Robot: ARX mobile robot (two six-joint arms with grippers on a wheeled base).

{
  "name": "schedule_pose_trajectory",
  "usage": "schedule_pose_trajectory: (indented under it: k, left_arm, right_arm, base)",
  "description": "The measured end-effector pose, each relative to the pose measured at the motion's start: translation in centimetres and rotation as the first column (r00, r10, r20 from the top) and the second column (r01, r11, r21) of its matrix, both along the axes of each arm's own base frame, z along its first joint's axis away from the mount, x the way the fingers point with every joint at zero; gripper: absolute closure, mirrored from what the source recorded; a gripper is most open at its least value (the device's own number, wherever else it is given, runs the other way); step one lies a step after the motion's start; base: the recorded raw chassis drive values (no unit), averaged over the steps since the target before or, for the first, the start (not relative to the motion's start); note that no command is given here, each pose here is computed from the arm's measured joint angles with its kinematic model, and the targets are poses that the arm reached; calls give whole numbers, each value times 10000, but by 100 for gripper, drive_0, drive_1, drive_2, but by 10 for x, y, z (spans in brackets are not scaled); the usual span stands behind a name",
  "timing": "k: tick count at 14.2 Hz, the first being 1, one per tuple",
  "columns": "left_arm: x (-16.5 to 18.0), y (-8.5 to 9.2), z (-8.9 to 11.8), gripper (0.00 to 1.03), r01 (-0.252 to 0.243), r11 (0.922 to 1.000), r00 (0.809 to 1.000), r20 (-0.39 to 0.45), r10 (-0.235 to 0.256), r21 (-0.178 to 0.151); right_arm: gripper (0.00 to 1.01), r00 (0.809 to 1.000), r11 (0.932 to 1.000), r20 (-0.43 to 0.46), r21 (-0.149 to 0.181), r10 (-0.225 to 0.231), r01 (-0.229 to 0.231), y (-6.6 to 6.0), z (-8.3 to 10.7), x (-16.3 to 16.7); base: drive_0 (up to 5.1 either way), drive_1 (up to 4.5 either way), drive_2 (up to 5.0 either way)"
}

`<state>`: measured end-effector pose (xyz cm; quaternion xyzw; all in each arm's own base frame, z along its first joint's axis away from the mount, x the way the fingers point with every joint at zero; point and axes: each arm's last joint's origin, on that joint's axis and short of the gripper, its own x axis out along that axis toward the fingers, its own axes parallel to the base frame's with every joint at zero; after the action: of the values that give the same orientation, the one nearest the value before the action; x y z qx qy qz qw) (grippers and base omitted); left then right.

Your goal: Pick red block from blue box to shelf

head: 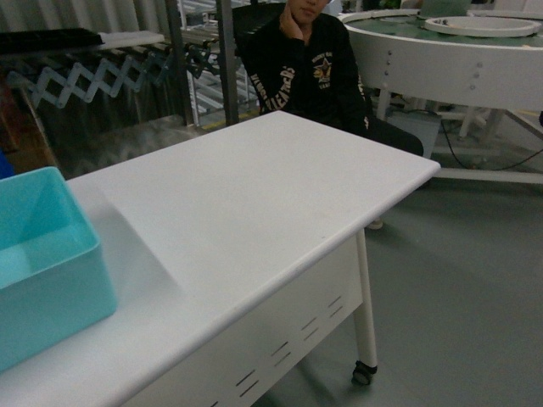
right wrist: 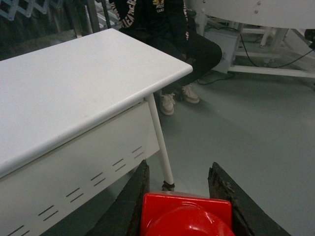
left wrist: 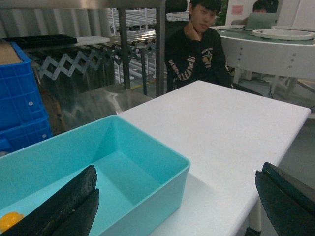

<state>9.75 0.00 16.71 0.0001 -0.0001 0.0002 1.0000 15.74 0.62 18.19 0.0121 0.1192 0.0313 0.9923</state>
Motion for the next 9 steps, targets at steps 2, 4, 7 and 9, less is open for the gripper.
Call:
schedule_pose_trajectory:
  k: [2, 4, 7, 9]
  left_arm:
    - [0, 0, 0, 5, 0, 10000, 10000, 0, 0, 0]
    - [0, 0, 0, 5, 0, 10000, 10000, 0, 0, 0]
    - [0, 0, 0, 5, 0, 10000, 10000, 0, 0, 0]
    - [0, 0, 0, 5, 0, 10000, 10000, 0, 0, 0]
  right_arm:
    - [72, 10000, 10000, 0, 0, 0, 0, 0, 0, 0]
    - [72, 10000, 10000, 4, 0, 0, 0, 0, 0, 0]
    - [72, 10000, 10000, 0, -1, -4, 4, 0, 0, 0]
    - [72, 10000, 10000, 0, -1, -4, 4, 0, 0, 0]
  base:
    - [-153, -153, -153]
    - [-153, -153, -153]
    - [-164, -164, -164]
    - [-159, -159, -159]
